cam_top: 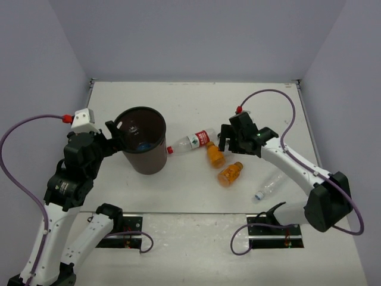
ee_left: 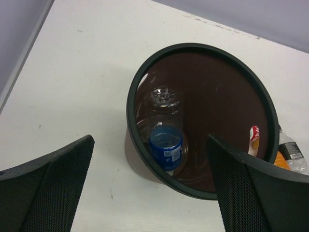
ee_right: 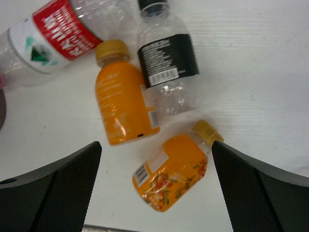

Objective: Put the plastic bottles in the bin

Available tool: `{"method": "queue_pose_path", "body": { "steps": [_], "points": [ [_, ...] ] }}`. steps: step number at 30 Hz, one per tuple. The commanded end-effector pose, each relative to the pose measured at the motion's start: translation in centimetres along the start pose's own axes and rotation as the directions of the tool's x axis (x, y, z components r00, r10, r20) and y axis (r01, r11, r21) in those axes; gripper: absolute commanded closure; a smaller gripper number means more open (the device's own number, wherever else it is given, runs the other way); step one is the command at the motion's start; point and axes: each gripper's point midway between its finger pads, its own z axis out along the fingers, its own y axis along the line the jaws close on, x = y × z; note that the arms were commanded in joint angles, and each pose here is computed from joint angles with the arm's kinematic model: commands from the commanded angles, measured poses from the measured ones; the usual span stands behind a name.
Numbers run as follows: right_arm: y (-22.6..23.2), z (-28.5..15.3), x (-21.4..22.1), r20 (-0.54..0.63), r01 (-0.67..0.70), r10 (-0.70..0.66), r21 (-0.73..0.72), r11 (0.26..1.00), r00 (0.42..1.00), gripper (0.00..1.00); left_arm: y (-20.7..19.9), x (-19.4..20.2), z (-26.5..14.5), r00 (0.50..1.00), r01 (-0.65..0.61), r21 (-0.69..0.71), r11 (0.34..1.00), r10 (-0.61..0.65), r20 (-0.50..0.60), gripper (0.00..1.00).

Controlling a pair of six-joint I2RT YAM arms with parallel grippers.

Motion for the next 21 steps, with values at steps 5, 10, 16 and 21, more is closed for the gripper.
{"method": "queue_pose_path", "body": {
  "steps": [5,10,16,21],
  "points": [
    [0.0,5.1,-4.2,0.012,-0.107,0.107,0.013,0.994,0.994,0.01,0.7,-0.7,0.1,1.0,0.017,-0.048,0.999,-0.016,0.024,0.0],
    [0.2,8.4,-3.6,-0.066,-0.088,0.089,0.011,0.996,0.994,0.05,0.5,-1.0,0.3,0.999,0.007,-0.046,0.999,-0.006,0.031,0.0],
    [-0.3,10.4,-2.4,-0.119,-0.129,0.132,0.032,0.991,0.984,0.12,0.8,-0.9,0.5,0.999,0.007,-0.063,0.998,-0.005,0.032,0.0],
    [-1.2,11.7,-1.7,-0.131,-0.152,0.158,0.058,0.987,0.979,0.24,0.7,-0.9,0.4,1.0,0.008,-0.05,0.999,-0.006,0.03,0.0]
  ]
}}
